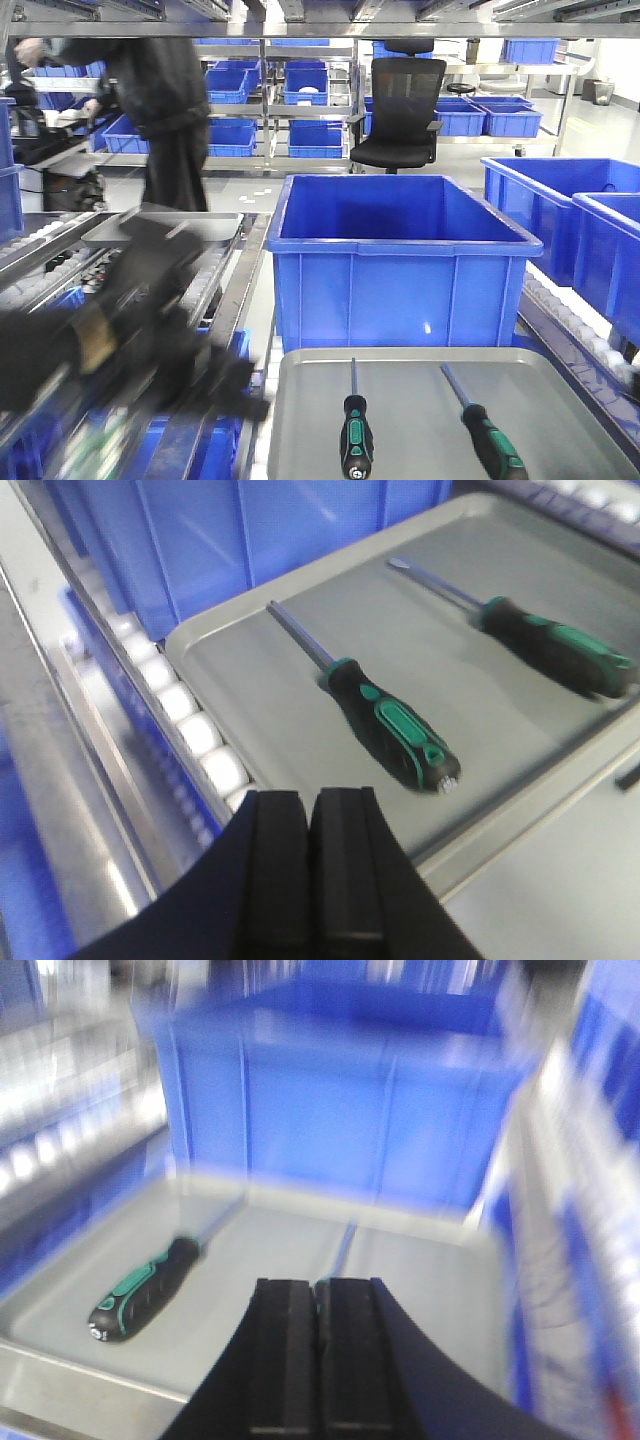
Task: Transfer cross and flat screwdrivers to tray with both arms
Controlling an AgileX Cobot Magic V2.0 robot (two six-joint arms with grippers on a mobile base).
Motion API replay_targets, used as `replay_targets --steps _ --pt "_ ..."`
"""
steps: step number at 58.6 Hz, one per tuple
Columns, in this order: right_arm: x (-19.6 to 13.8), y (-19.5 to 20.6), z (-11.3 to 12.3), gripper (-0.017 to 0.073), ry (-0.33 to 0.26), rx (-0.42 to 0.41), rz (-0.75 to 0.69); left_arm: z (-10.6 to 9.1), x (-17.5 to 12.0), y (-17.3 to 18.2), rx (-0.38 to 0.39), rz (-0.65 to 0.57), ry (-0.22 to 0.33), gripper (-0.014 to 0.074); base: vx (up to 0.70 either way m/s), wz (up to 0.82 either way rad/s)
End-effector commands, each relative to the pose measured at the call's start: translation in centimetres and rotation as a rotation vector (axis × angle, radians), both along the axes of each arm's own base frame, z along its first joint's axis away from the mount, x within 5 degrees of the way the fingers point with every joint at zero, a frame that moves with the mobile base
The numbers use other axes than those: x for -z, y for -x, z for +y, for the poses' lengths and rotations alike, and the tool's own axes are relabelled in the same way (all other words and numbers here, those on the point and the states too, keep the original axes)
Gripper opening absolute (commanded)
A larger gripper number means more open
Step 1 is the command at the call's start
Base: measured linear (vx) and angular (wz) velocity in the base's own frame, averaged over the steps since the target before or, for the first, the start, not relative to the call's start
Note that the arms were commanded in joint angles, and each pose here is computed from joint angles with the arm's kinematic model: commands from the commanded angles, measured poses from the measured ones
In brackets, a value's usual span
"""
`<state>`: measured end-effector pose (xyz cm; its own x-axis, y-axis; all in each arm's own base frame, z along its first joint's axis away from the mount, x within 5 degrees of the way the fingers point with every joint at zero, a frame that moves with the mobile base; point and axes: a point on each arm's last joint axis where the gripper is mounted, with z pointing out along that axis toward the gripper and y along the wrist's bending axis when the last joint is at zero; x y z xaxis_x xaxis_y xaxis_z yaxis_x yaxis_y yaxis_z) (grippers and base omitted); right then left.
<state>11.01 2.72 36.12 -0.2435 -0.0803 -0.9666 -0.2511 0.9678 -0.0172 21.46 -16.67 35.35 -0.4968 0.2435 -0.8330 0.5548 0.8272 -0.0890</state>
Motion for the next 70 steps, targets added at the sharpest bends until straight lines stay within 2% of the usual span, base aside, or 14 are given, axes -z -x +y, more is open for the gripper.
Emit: replay_targets --steps 1,7,18,21,57,58,62,66,70 --pt "-0.3 2.4 -0.7 -0.0010 0.002 0.015 -0.169 1.6 -1.4 2.2 0.017 -0.190 0.130 -0.0003 0.00 0.00" --pt "1.4 5.0 -1.4 -0.0010 0.011 0.019 -0.210 3.7 -0.3 4.9 0.015 -0.247 0.186 -0.0003 0.00 0.00" --pt "3.4 7.3 -1.9 -0.0010 0.009 0.024 -0.268 6.0 1.5 7.9 0.027 -0.331 0.217 -0.0001 0.00 0.00" --pt "3.8 7.6 -1.9 -0.0008 -0.008 0.022 -0.275 6.3 1.8 8.2 0.032 -0.347 0.215 -0.0001 0.00 0.00" --pt "4.2 7.6 -1.9 -0.0008 -0.006 0.020 -0.259 6.4 2.1 8.4 0.032 -0.336 0.207 0.0000 0.00 0.00" --pt "4.2 7.6 -1.9 -0.0008 -0.006 0.020 -0.259 6.4 2.2 8.4 0.034 -0.339 0.201 0.0000 0.00 0.00" --pt "4.2 7.6 -1.9 -0.0008 -0.006 0.020 -0.257 6.8 2.7 8.6 0.056 -0.389 0.122 0.0000 0.00 0.00" --pt "4.2 7.6 -1.9 -0.0008 -0.006 0.020 -0.257 7.7 3.2 8.9 0.023 -0.420 0.136 0.0000 0.00 0.00" --pt "4.2 7.6 -1.9 -0.0008 -0.006 0.020 -0.257 9.3 4.3 9.5 -0.043 -0.467 0.156 0.0000 0.00 0.00"
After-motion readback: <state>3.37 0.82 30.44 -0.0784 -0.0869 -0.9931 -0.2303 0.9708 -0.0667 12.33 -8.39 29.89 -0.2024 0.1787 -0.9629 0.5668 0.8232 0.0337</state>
